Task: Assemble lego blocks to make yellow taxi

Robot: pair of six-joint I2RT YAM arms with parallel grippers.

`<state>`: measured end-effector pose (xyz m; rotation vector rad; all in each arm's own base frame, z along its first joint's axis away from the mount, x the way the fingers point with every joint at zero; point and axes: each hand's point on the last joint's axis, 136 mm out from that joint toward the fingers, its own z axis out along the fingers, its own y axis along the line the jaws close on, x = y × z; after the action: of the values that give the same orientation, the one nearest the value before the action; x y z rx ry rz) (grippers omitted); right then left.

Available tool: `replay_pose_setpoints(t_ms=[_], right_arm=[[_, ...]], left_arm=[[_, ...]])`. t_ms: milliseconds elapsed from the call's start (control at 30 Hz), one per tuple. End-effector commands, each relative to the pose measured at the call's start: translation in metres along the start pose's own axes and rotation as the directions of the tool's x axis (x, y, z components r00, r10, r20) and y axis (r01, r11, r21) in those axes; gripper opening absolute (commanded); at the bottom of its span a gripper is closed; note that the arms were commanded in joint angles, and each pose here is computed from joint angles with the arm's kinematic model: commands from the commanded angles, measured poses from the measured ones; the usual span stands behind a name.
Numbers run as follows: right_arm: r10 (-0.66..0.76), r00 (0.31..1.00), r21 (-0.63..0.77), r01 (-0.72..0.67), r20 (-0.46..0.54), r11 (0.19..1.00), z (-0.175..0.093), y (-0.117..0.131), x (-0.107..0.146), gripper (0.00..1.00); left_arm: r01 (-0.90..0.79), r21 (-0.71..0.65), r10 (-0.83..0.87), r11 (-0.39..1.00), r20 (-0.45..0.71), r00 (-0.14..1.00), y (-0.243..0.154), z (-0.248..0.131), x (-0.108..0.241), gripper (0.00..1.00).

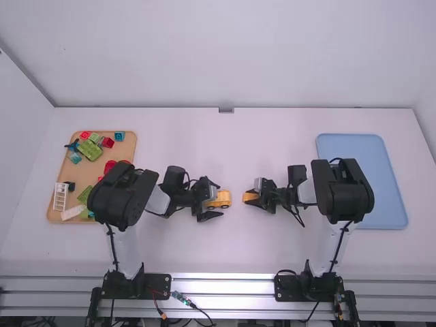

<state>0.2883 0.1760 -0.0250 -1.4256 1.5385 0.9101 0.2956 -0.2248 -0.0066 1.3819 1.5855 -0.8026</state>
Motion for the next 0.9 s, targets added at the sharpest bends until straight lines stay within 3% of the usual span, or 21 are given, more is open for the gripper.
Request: replay_pose_setpoints(t_ms=[0,133,367,600,800,867], right_arm=[[0.017,1.000,-0.016,-0.017,0.010,1.000,0.002,0.005,0.002,0.22],[0.017,1.000,-0.019,-0.017,0.018,1.000,0.002,0.005,0.000,0.22],[0.017,1.000,-0.022,-0.016,0.026,1.000,0.002,0.006,-0.001,0.21],[0.017,0.999,-0.022,-0.016,0.027,1.000,0.002,0.006,-0.001,0.21],[0.016,1.000,-0.021,-0.015,0.027,1.000,0.002,0.006,-0.001,0.21],[0.014,1.000,-0.020,-0.013,0.028,1.000,0.002,0.005,-0.001,0.21]], left_arm=[[0.035,-0.026,-0.036,0.999,-0.028,0.999,0.005,0.000,0.008,0.98],[0.044,-0.016,-0.044,0.999,-0.030,0.999,0.006,0.004,0.012,0.96],[0.045,0.106,-0.053,0.993,0.072,0.996,0.002,0.020,0.010,0.97],[0.040,0.097,-0.047,0.995,0.071,0.996,0.000,0.019,0.013,0.90],[0.000,0.025,-0.003,1.000,0.113,0.994,-0.005,0.006,0.011,0.90],[-0.006,-0.024,0.009,1.000,0.104,0.995,-0.003,0.002,0.013,0.94]])
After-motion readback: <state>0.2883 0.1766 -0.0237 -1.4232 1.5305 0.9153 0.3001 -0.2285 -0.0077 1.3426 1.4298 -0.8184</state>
